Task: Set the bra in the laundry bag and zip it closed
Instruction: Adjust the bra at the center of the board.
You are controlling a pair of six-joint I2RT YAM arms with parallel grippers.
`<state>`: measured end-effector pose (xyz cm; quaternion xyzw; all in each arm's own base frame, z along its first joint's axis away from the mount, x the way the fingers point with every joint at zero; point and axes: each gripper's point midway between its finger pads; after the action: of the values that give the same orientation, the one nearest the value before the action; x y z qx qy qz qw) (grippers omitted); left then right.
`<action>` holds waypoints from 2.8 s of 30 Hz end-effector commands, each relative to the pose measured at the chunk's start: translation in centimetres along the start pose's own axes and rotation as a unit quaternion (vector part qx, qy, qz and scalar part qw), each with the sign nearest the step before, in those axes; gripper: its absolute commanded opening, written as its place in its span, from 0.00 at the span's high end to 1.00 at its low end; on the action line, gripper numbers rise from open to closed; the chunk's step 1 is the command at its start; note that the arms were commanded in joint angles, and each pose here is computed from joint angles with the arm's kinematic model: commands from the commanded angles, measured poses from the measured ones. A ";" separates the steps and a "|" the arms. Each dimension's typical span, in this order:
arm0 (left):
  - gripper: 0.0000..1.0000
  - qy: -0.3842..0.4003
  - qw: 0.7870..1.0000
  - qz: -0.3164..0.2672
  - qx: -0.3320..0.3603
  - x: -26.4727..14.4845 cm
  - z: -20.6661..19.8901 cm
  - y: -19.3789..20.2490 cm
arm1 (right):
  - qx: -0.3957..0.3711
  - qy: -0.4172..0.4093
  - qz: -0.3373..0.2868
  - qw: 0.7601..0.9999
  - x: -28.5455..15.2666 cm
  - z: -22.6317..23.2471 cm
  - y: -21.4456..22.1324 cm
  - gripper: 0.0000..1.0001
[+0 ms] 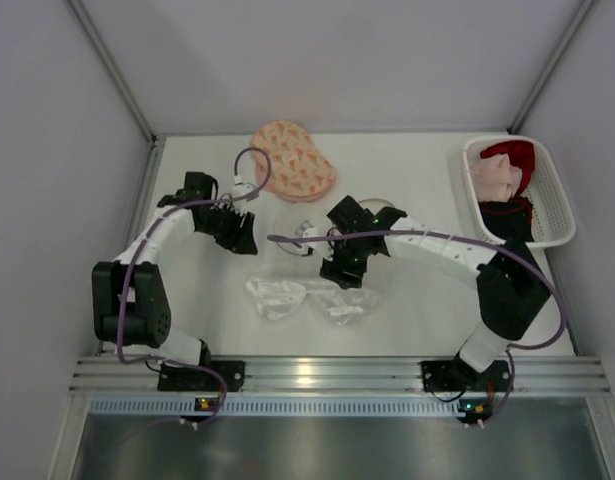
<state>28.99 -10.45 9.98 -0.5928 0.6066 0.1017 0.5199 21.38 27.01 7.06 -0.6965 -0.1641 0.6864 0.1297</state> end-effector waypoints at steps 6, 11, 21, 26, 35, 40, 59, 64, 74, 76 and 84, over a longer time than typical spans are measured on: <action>0.51 0.028 0.992 -0.031 0.122 3.0 -1.7 -4.4 | 0.020 0.165 -0.169 0.971 -9.2 -4.2 -6.5 0.24; 0.53 0.072 0.946 -0.018 0.315 4.8 -5.6 -3.7 | 0.090 0.201 -0.227 0.949 -14.2 -3.7 -5.9 0.00; 0.62 0.148 0.847 -0.011 0.510 8.6 -7.4 -2.7 | 0.277 0.244 -0.266 0.891 -19.1 -5.0 0.4 0.01; 0.66 0.178 0.817 0.010 0.548 10.6 -8.7 -1.0 | 0.362 0.233 -0.251 0.867 -18.7 -5.4 4.2 0.01; 0.63 0.177 0.803 0.049 0.566 13.1 -8.1 -0.2 | 0.398 0.222 -0.247 0.855 -18.6 -5.4 6.1 0.01; 0.60 0.160 0.810 0.079 0.558 14.6 -6.6 -0.4 | 0.399 0.219 -0.249 0.855 -18.4 -5.4 6.1 0.01; 1.00 0.063 0.812 -0.030 0.579 2.4 -12.4 -6.7 | 0.376 0.194 -0.187 0.887 -15.2 -5.1 8.6 0.01; 1.00 0.071 0.819 -0.078 0.564 -0.7 -15.6 -6.9 | 0.376 0.178 -0.184 0.891 -15.0 -4.8 8.4 0.00; 1.00 0.210 0.846 -0.055 0.487 0.4 -24.1 -2.7 | 0.400 0.128 -0.155 0.894 -13.3 -3.6 9.1 0.00; 1.00 0.235 0.855 -0.033 0.461 2.0 -25.5 -1.9 | 0.413 0.108 -0.157 0.890 -12.6 -3.4 9.1 0.02; 1.00 0.225 0.881 0.019 0.415 10.7 -26.8 -1.3 | 0.438 0.070 -0.146 0.885 -10.8 -2.8 9.8 0.14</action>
<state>18.01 -34.41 13.57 -0.2909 0.7218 -0.2807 0.5618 24.54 13.63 12.71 -0.5963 0.0701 0.6063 0.5215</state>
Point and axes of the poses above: each gripper's point midway between its finger pads, its own x axis out along the fingers, its own z axis along the line the jaws close on, y = z × x, and after that the axes turned 8 degrees about -x, right-handed
